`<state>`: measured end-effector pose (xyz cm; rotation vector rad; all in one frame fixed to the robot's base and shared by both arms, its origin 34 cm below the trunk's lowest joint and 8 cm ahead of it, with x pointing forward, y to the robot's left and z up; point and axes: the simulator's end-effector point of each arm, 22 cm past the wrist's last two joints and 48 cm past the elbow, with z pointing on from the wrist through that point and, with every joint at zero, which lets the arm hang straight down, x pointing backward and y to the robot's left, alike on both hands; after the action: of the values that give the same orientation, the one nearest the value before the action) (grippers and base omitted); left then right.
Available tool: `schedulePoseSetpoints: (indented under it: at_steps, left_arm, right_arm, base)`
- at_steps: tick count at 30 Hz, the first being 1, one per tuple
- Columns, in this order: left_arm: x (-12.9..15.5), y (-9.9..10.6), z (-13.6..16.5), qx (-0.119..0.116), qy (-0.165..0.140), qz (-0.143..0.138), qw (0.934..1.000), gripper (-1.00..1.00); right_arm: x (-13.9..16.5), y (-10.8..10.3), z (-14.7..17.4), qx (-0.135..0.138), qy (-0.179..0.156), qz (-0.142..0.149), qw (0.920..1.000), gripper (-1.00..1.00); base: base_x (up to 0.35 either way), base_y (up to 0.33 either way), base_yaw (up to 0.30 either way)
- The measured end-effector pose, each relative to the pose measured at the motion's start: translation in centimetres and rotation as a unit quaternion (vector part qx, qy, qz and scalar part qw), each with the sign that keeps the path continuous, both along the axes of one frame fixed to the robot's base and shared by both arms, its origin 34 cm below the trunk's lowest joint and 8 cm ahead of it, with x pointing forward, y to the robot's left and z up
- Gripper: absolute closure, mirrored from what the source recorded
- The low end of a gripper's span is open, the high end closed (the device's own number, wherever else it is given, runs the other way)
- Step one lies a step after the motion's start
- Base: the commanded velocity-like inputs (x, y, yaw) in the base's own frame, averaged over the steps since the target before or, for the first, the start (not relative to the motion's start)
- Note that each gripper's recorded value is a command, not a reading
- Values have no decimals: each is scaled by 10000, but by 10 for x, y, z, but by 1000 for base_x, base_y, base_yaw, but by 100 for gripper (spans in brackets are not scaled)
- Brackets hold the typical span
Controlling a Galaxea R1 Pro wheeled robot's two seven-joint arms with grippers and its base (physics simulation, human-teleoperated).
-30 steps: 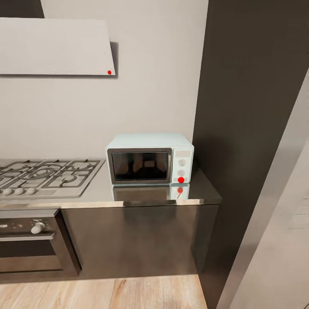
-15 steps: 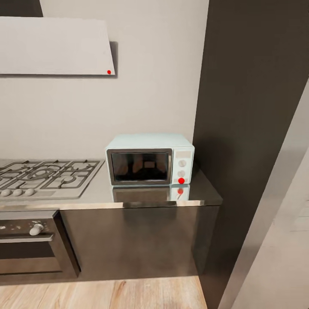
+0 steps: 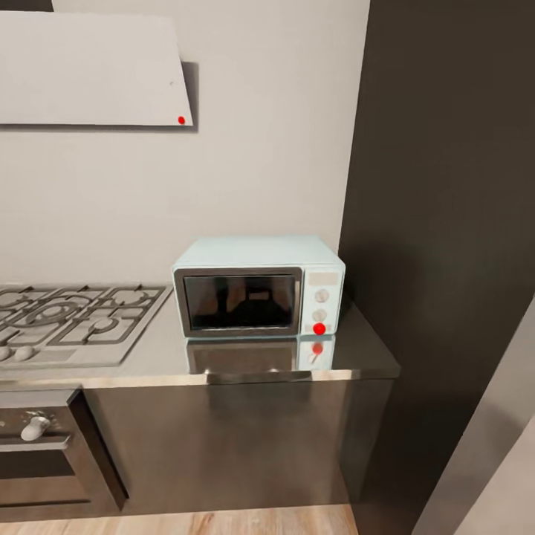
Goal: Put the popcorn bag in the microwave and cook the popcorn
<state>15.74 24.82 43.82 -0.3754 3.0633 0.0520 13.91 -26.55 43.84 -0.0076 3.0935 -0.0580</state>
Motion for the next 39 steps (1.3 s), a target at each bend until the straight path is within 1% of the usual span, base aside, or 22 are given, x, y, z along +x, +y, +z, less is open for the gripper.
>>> schedulePoseSetpoints:
  at_steps: [15, 24, 33, 34, 37, 39]
  left_arm:
    - [0, -1, 0, -5, -3, 15, 10000, -100]
    - [0, -1, 0, 1, -6, 15, 10000, -100]
    - [0, -1, 0, 9, -3, 22, 10000, -100]
    - [0, 0, 0, 13, -2, 22, 10000, -100]
    - [0, -1, 0, 17, -1, 24, 10000, -100]
    - [0, -1, 0, 17, 0, 22, 10000, -100]
  right_arm:
    - [0, -1, 0, -5, -7, 25, 10000, -100]
    - [-2, 4, 0, 12, 38, -40, 10000, -100]
    - [4, -1, 0, -12, -37, 33, 10000, -100]
    - [7, -1, 0, -14, -78, 35, 10000, -100]
    - [60, 6, 3, 49, -587, 48, 9983, -100]
    - [86, 8, 7, 69, -796, 53, 9968, -100]
  base:
    - [8, 0, 0]
    - [0, 0, 0]
    - [0, 0, 0]
    - [0, 0, 0]
    - [0, 0, 0]
    - [0, 0, 0]
